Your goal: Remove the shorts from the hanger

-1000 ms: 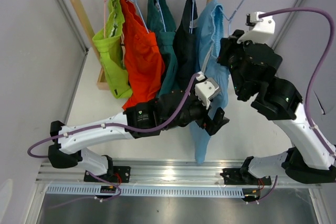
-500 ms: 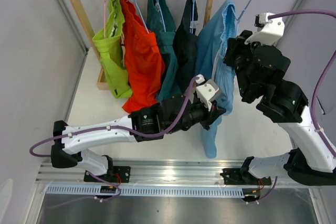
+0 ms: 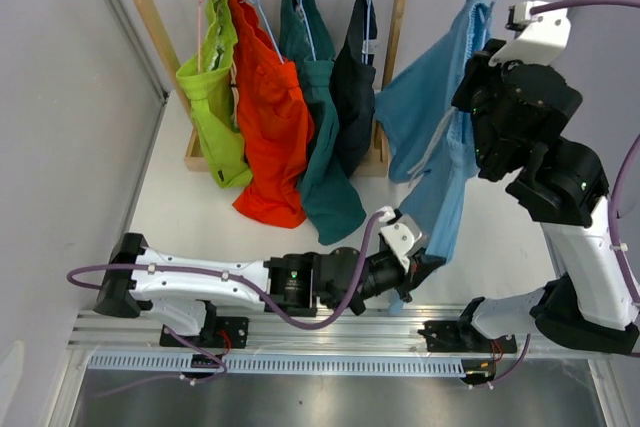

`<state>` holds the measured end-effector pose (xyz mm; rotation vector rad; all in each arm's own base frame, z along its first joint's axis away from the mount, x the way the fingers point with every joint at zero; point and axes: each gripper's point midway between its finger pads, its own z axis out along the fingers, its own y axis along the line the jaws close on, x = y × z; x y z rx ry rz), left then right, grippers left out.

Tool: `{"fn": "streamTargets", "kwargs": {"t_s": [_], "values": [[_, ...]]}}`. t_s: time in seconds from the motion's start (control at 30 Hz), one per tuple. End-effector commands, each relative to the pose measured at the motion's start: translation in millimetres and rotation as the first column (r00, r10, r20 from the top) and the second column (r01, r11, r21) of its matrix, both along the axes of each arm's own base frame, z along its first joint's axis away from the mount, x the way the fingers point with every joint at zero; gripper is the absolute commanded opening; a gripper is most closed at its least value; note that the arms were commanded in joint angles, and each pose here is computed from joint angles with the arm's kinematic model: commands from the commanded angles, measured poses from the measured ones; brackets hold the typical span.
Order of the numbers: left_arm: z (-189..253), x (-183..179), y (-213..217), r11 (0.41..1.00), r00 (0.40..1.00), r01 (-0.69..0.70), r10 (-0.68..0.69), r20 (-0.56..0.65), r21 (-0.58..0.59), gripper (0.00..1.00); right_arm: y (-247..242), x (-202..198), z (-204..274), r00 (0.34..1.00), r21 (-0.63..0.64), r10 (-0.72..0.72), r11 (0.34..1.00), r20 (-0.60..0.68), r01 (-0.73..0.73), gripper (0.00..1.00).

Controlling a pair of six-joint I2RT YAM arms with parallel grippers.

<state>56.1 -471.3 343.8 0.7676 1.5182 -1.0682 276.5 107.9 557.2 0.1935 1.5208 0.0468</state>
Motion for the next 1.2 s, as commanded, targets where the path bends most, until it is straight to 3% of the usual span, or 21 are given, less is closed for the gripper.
{"fn": "streamTargets", "kwargs": {"t_s": [0.0, 0.33, 0.4, 0.47, 0.53, 0.6, 0.67, 0.73, 0.8, 0.83, 0.87, 0.97, 1.0, 1.03, 1.07, 1.1, 1.17], "values": [[-58, -50, 1, 0.985, 0.993, 0.105, -0.098, -0.058, 0.135, 0.00, -40, -20, 79, 0.975, 0.183, -0.077, 0.982, 0.210, 0.038, 0.00], [-47, -28, -18, 0.977, 0.998, 0.027, -0.038, 0.044, 0.209, 0.00, -56, -36, 80, 0.977, 0.194, -0.077, 0.980, 0.198, 0.038, 0.00], [-51, -2, -20, 0.971, 0.999, -0.031, 0.020, 0.051, 0.239, 0.00, -56, -47, 71, 0.984, 0.232, -0.022, 0.973, 0.179, -0.020, 0.00], [-29, 23, -24, 0.975, 0.997, -0.062, 0.053, 0.049, 0.213, 0.00, -41, -53, 41, 0.992, 0.280, 0.073, 0.955, 0.101, -0.099, 0.00], [-13, 68, -26, 0.969, 0.989, -0.138, 0.125, 0.073, 0.207, 0.00, -38, -66, 6, 0.990, 0.356, 0.138, 0.924, 0.027, -0.139, 0.00], [19, 114, -29, 0.961, 0.975, -0.208, 0.190, 0.112, 0.182, 0.00, -40, -85, -12, 0.975, 0.415, 0.220, 0.886, 0.012, -0.205, 0.00], [86, 162, -22, 0.964, 0.960, -0.258, 0.247, 0.133, 0.068, 0.00, -27, -86, -41, 0.962, 0.433, 0.269, 0.873, -0.046, -0.224, 0.00], [57, 200, -39, 0.946, 0.955, -0.280, 0.256, 0.152, 0.165, 0.00, -30, -93, -51, 0.955, 0.426, 0.285, 0.876, -0.078, -0.227, 0.00], [129, 235, -28, 0.952, 0.937, -0.305, 0.294, 0.189, 0.035, 0.00, -29, -100, -53, 0.942, 0.435, 0.320, 0.866, -0.098, -0.249, 0.00], [99, 257, -49, 0.949, 0.940, -0.304, 0.286, 0.185, 0.077, 0.00, -35, -107, -41, 0.941, 0.458, 0.332, 0.849, -0.070, -0.266, 0.00], [140, 272, -33, 0.947, 0.925, -0.322, 0.320, 0.206, -0.026, 0.00, -34, -112, -37, 0.933, 0.469, 0.354, 0.836, -0.061, -0.286, 0.00], [178, 293, -21, 0.935, 0.912, -0.295, 0.337, 0.233, -0.199, 0.00, -43, -122, -25, 0.930, 0.483, 0.367, 0.820, -0.030, -0.308, 0.00], [159, 298, -31, 0.946, 0.923, -0.265, 0.305, 0.233, -0.189, 0.00, -46, -123, -25, 0.931, 0.472, 0.364, 0.826, -0.032, -0.307, 0.00], [181, 300, -29, 0.930, 0.910, -0.250, 0.321, 0.263, -0.270, 0.00, -49, -124, -21, 0.934, 0.470, 0.358, 0.828, -0.020, -0.307, 0.00], [160, 315, -41, 0.932, 0.907, -0.265, 0.327, 0.266, -0.246, 0.00, -49, -125, -20, 0.933, 0.468, 0.361, 0.826, -0.012, -0.314, 0.00], [204, 313, -29, 0.897, 0.871, -0.263, 0.379, 0.312, -0.354, 0.00, -47, -123, -18, 0.931, 0.460, 0.365, 0.827, -0.001, -0.324, 0.00], [200, 330, -37, 0.870, 0.851, -0.257, 0.410, 0.329, -0.421, 0.02, -46, -125, -13, 0.926, 0.469, 0.378, 0.813, 0.028, -0.346, 0.00]]}}
